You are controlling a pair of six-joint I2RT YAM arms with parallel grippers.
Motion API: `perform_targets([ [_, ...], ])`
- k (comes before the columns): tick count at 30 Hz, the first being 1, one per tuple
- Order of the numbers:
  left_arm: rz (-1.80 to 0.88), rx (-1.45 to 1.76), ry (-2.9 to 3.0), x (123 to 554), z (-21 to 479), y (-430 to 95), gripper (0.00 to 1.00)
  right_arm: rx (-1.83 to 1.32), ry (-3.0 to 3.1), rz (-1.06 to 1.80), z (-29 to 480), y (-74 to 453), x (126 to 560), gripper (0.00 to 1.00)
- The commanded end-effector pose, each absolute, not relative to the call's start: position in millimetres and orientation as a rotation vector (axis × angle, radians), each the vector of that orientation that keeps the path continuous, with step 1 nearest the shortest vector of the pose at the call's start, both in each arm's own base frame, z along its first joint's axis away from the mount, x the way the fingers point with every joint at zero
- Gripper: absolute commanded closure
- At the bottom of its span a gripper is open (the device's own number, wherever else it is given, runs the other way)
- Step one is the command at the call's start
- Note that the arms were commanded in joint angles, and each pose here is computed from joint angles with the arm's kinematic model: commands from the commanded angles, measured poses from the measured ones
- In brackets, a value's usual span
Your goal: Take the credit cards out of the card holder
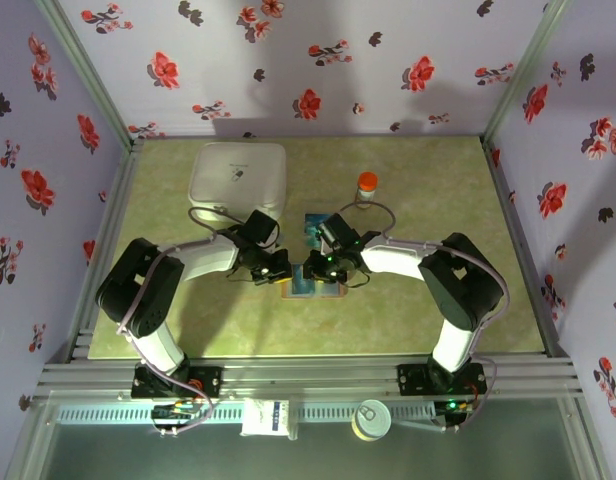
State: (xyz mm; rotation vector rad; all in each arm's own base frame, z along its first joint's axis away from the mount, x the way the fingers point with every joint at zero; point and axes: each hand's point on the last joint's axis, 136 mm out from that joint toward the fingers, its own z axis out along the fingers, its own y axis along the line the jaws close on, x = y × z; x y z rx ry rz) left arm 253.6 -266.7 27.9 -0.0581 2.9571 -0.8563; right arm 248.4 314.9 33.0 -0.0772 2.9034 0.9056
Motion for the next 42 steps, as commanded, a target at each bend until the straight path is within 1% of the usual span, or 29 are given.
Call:
perform_targets([
  [1, -0.821, -0.045, 2.981, 254, 22, -262, 0.94, -0.103, 2.918, 0.825, 31, 310, 250, 0.76],
  [8, -0.804, -0.058, 2.999, 251, 16, -258, 0.96, -0.107, 2.917, 0.798, 34, 307, 249, 0.76],
  [18, -0.833, -0.045, 2.929, 262, 48, -262, 0.95, -0.108, 2.906, 0.829, 46, 308, 247, 0.76],
  [24, -0.857, -0.027, 2.910, 261, 59, -267, 0.95, -0.109, 2.871, 0.844, 60, 307, 248, 0.76],
  [42, -0.855, 0.016, 2.916, 260, 55, -283, 0.98, -0.117, 2.824, 0.859, 78, 302, 247, 0.76],
])
